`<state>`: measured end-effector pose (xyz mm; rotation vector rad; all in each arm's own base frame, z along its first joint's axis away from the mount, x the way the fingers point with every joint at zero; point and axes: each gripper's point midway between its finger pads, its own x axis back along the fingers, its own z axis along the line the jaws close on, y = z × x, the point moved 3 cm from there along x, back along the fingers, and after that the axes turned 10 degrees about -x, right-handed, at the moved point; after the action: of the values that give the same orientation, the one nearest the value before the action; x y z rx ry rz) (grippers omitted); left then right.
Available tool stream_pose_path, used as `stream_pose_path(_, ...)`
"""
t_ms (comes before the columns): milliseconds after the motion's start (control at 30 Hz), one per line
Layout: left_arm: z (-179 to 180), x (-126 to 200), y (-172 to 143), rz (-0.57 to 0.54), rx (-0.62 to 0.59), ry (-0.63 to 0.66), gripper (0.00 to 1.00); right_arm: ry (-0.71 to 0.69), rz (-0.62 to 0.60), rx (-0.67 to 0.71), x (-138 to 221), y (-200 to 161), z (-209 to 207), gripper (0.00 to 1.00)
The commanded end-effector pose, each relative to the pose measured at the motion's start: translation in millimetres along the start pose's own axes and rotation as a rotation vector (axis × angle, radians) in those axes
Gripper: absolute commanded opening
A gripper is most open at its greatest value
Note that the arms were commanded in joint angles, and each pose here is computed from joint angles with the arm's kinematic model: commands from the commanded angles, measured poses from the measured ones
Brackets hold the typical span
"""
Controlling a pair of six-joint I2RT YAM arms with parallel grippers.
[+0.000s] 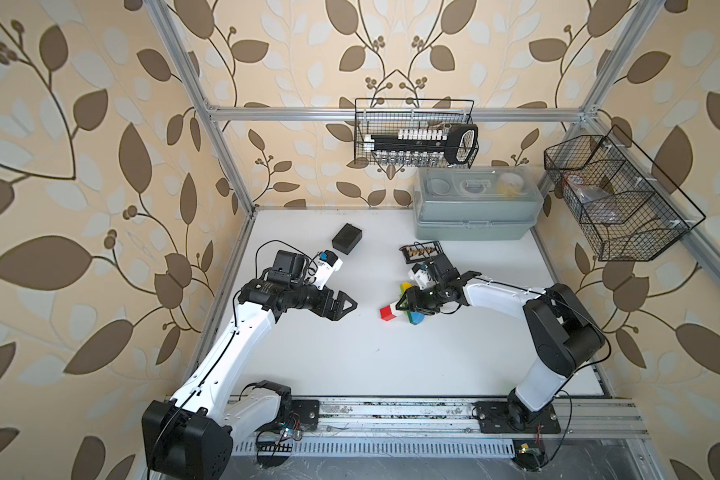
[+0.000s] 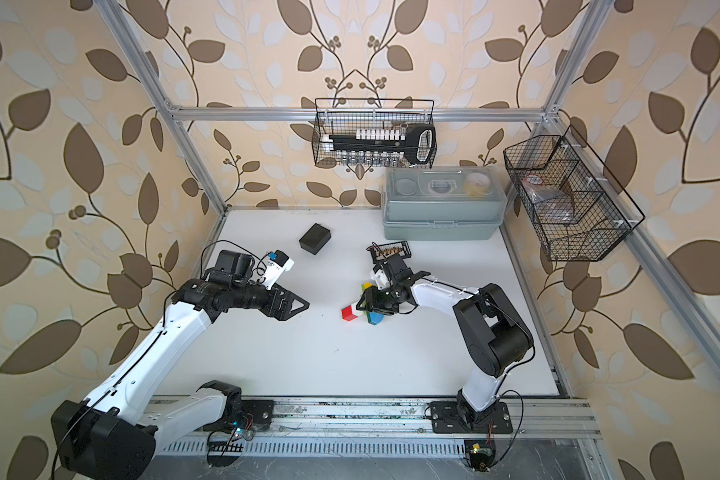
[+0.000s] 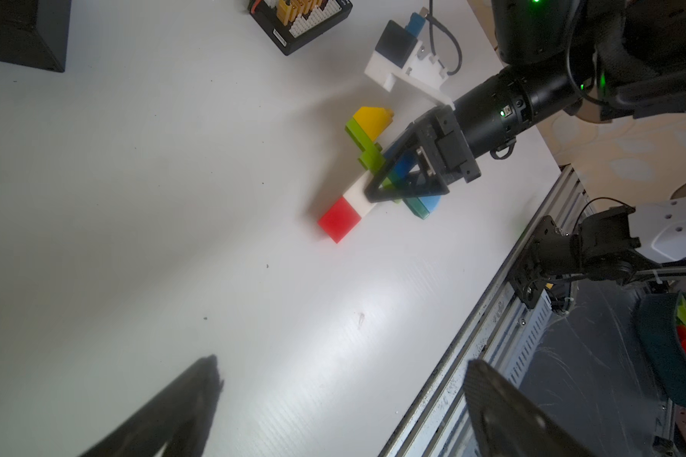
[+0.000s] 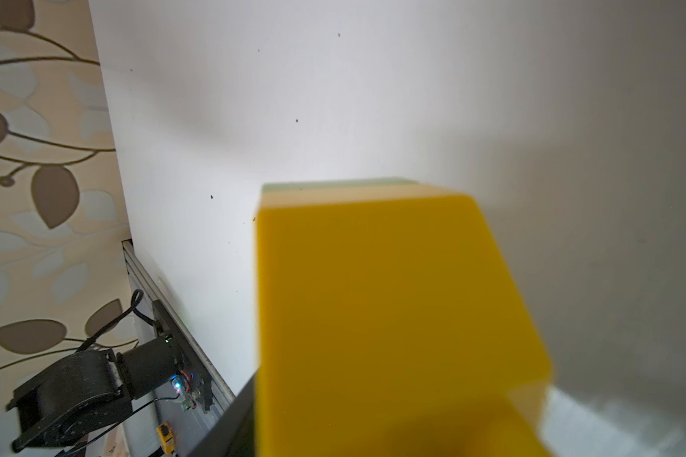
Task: Assemble a fork with lego
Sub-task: Adjust the lego brick at the center of the board.
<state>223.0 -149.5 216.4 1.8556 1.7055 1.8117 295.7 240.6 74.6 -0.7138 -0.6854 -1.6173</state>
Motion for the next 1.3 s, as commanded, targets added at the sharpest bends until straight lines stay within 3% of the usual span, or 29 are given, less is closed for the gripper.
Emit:
stream_pose_path(0, -6, 3, 13, -0.024, -0.015, -0.027, 0.99, 0.063, 0.012, -0.012, -4, 1, 1, 0.57)
stream_pose_path(267, -5, -1, 16, -0.011, -0.011, -0.031, 0.99, 0.132, 0.018, -0.031, -4, 6, 0, 0.67)
stream_pose_path(967, 0, -9, 20, 0.008, 0.001, -0.013, 0.99, 0.131, 0.043, -0.05, -10, 12, -15, 0.69)
stream_pose_path(1067, 13, -11, 24, -0.014, 0.002, 0.066, 0.99, 0.129, 0.027, 0.001, 3, 15, -7, 0.69)
stream_pose_path(1267, 71, -1, 38, -0.08, -0.015, 0.458, 0.99, 0.049, -0.069, 0.194, 54, 25, 17, 0.76)
